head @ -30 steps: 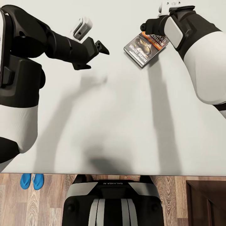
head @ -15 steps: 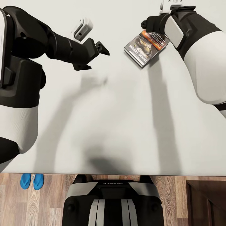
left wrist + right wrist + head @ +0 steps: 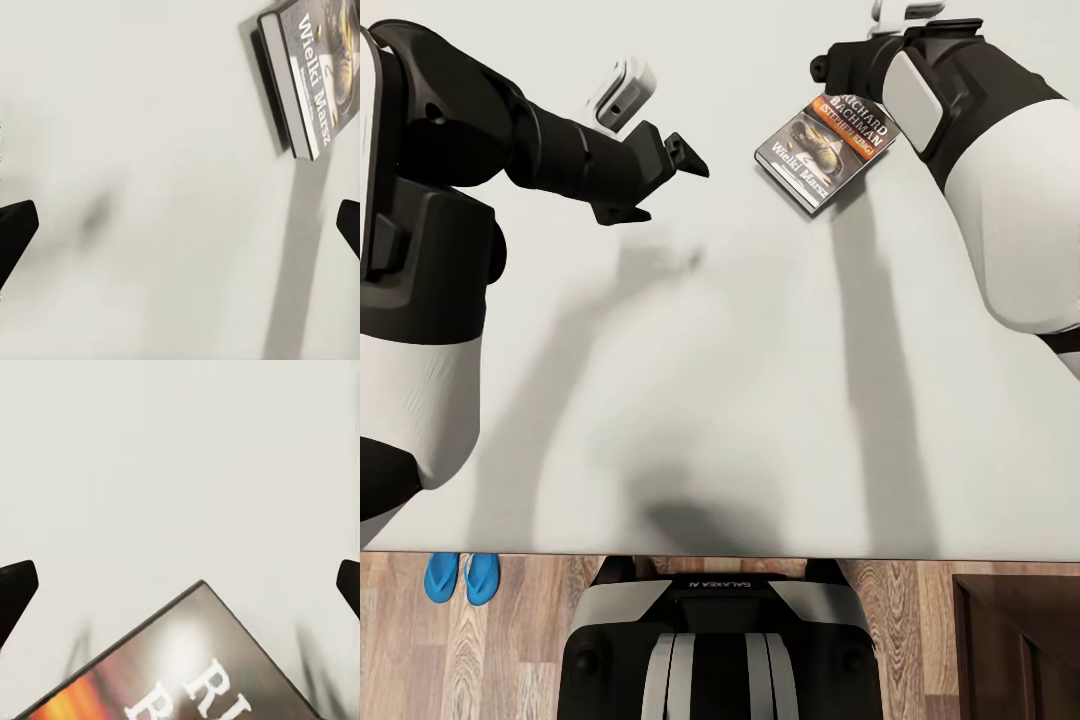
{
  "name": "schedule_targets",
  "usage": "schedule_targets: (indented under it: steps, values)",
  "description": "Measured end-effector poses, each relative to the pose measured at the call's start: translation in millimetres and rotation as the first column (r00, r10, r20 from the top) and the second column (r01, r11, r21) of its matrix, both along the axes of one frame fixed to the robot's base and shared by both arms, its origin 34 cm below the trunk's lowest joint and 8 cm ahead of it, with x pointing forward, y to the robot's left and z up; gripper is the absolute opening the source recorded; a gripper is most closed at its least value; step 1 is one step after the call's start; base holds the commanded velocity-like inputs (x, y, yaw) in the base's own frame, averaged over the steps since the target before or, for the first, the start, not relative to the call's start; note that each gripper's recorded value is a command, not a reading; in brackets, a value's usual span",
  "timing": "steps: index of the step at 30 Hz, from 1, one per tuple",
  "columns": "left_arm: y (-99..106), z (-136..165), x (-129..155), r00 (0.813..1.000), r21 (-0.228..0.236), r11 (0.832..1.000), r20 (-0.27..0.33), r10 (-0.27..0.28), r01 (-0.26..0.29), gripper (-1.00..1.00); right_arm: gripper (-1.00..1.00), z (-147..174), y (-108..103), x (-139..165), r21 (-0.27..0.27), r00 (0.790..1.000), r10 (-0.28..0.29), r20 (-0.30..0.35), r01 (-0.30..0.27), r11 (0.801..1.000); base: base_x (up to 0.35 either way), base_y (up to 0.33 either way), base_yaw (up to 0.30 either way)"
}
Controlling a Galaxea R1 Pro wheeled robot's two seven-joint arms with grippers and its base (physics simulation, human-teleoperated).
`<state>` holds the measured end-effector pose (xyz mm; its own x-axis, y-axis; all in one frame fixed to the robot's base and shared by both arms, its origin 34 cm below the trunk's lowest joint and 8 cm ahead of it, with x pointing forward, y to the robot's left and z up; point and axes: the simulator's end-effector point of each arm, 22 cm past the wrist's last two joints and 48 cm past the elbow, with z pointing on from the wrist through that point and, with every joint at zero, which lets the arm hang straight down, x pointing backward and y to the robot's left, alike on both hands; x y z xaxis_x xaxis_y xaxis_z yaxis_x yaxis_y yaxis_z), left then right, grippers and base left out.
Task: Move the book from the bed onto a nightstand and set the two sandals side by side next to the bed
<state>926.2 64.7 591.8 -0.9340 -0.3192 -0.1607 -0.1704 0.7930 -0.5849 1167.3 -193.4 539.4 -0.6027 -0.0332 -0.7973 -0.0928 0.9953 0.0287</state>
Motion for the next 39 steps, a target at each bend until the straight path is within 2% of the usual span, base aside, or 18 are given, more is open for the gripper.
schedule_targets:
  steps: [14,39]
  values:
    - [-0.3,0.3,0.3,1.000,-0.002,1.000,-0.001,0.001,-0.001,1.00,1.00,-6.5,0.5,-2.7,-0.001,1.000,0.001,0.021,-0.001,1.000,0.000,0.000,0.000]
    - [-1.9,-0.3,-1.0,1.000,0.000,1.000,-0.001,-0.004,0.004,1.00,1.00,-28.3,2.3,-16.3,0.005,1.000,0.003,-0.009,-0.002,1.000,0.000,0.000,0.000]
